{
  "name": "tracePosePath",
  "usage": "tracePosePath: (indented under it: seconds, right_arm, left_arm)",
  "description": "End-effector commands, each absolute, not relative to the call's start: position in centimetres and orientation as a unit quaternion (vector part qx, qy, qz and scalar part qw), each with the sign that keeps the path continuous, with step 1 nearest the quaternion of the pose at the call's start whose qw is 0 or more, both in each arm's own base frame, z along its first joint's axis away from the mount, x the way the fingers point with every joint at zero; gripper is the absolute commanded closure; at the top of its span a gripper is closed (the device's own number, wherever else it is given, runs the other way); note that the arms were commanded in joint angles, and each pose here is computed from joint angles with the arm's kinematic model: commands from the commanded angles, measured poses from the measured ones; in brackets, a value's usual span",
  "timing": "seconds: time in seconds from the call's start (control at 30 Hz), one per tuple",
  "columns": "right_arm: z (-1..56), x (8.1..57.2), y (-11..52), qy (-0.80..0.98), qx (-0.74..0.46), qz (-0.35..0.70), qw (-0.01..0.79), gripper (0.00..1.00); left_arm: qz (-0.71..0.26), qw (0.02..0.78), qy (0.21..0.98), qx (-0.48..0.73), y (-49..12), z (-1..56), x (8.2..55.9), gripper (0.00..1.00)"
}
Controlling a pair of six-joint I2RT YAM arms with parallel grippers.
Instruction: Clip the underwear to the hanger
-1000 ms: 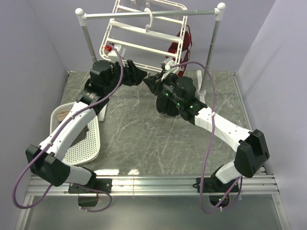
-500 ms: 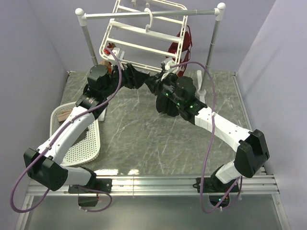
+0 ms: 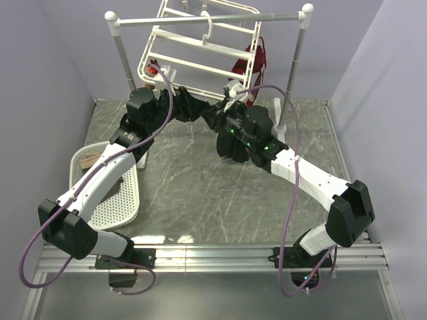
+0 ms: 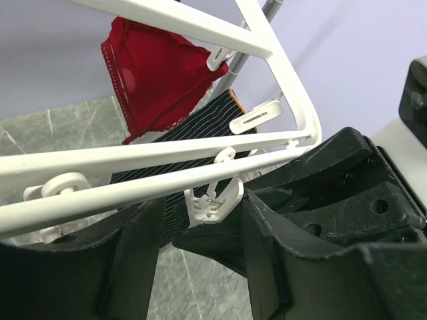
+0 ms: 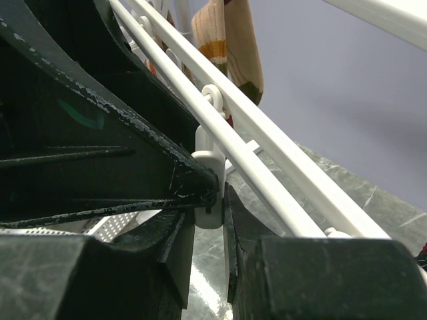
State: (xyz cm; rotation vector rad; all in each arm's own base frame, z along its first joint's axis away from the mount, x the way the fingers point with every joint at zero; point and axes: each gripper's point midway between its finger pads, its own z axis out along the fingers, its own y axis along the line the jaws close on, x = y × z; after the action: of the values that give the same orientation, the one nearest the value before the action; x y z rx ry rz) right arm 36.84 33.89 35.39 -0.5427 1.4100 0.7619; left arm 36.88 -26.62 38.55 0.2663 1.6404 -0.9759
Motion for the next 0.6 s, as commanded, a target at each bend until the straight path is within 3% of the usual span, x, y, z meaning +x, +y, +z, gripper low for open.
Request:
tracePosePath:
  seconds: [0.0,0.3,0.5,0.57]
  right_arm:
    - [39.20,35.67,34.32,0.587,-0.246,0.356,0.684,1.00]
    - [39.02,35.58,34.54,0.589,-0.251,0.355,0.681,1.00]
    - [39.09,35.38,34.65,0.587,-0.253,0.359,0.680,1.00]
    - [38.89,35.30,34.68,0.589,-0.255,0.358,0.678,1.00]
  left_arm:
    - [-0.425,0.600,0.669,0.112,-26.72,41.87,36.87,0.47]
    - [-0.426,0.602,0.669,0.095,-26.60,41.98,37.48,0.50]
    - [-0.426,0.605,0.667,0.089,-26.59,42.23,37.63,0.69]
    - [-0.427,0.606,0.665,0.089,-26.47,42.46,37.49,0.82]
